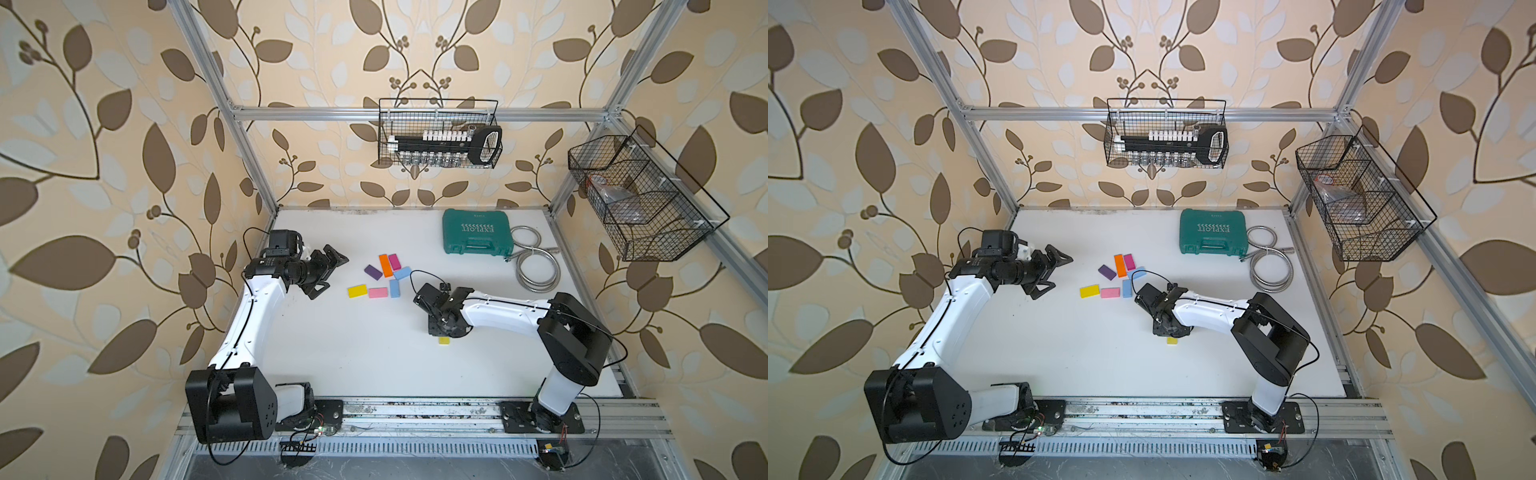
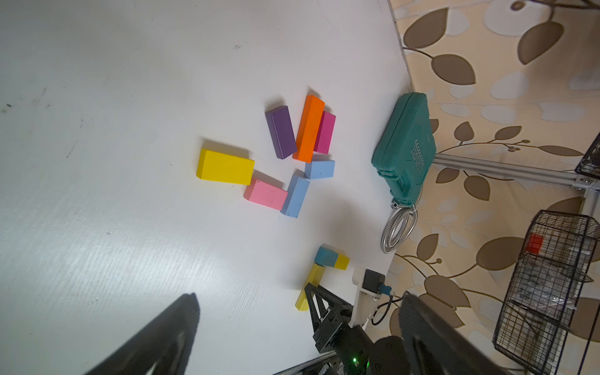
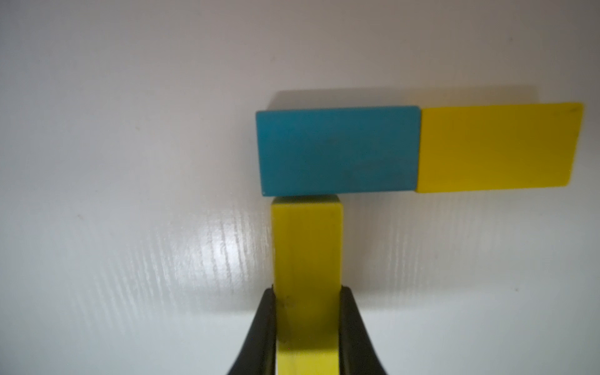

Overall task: Assemble the letter c with building blocks
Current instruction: Assemble the building block at the center of the board.

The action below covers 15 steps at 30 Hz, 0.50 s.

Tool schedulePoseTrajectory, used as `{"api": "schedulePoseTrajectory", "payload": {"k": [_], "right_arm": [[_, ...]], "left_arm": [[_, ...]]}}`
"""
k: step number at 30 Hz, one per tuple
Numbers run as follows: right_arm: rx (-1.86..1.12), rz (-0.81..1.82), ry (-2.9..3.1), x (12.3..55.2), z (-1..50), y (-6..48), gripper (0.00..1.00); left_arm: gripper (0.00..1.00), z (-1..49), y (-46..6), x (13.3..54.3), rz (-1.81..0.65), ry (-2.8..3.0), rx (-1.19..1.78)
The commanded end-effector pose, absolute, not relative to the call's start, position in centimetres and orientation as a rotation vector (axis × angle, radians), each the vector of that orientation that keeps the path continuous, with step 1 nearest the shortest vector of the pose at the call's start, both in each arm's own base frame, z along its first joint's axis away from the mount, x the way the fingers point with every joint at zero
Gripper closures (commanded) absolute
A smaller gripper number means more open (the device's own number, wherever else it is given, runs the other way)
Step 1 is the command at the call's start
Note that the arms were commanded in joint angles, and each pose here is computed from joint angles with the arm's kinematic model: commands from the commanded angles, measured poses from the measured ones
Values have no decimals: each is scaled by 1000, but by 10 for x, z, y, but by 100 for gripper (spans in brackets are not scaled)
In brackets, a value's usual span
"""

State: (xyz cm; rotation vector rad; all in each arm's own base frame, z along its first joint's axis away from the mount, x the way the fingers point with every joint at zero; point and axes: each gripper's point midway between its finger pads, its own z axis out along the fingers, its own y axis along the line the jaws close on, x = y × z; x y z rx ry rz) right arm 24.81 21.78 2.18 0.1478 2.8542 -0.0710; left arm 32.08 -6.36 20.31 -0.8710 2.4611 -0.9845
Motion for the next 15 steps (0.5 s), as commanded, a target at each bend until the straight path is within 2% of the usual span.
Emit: {"api": "schedulePoseTrajectory", "payload": {"k": [1,15], "right_arm": [[136,-206,2915,238,-3,199,90],[135,-201,2920,238,-4,199,86]], "left_arm": [[1,208,-62,322,-997,2437,-873],[1,205,-62,323,-998,2443,-876]]}}
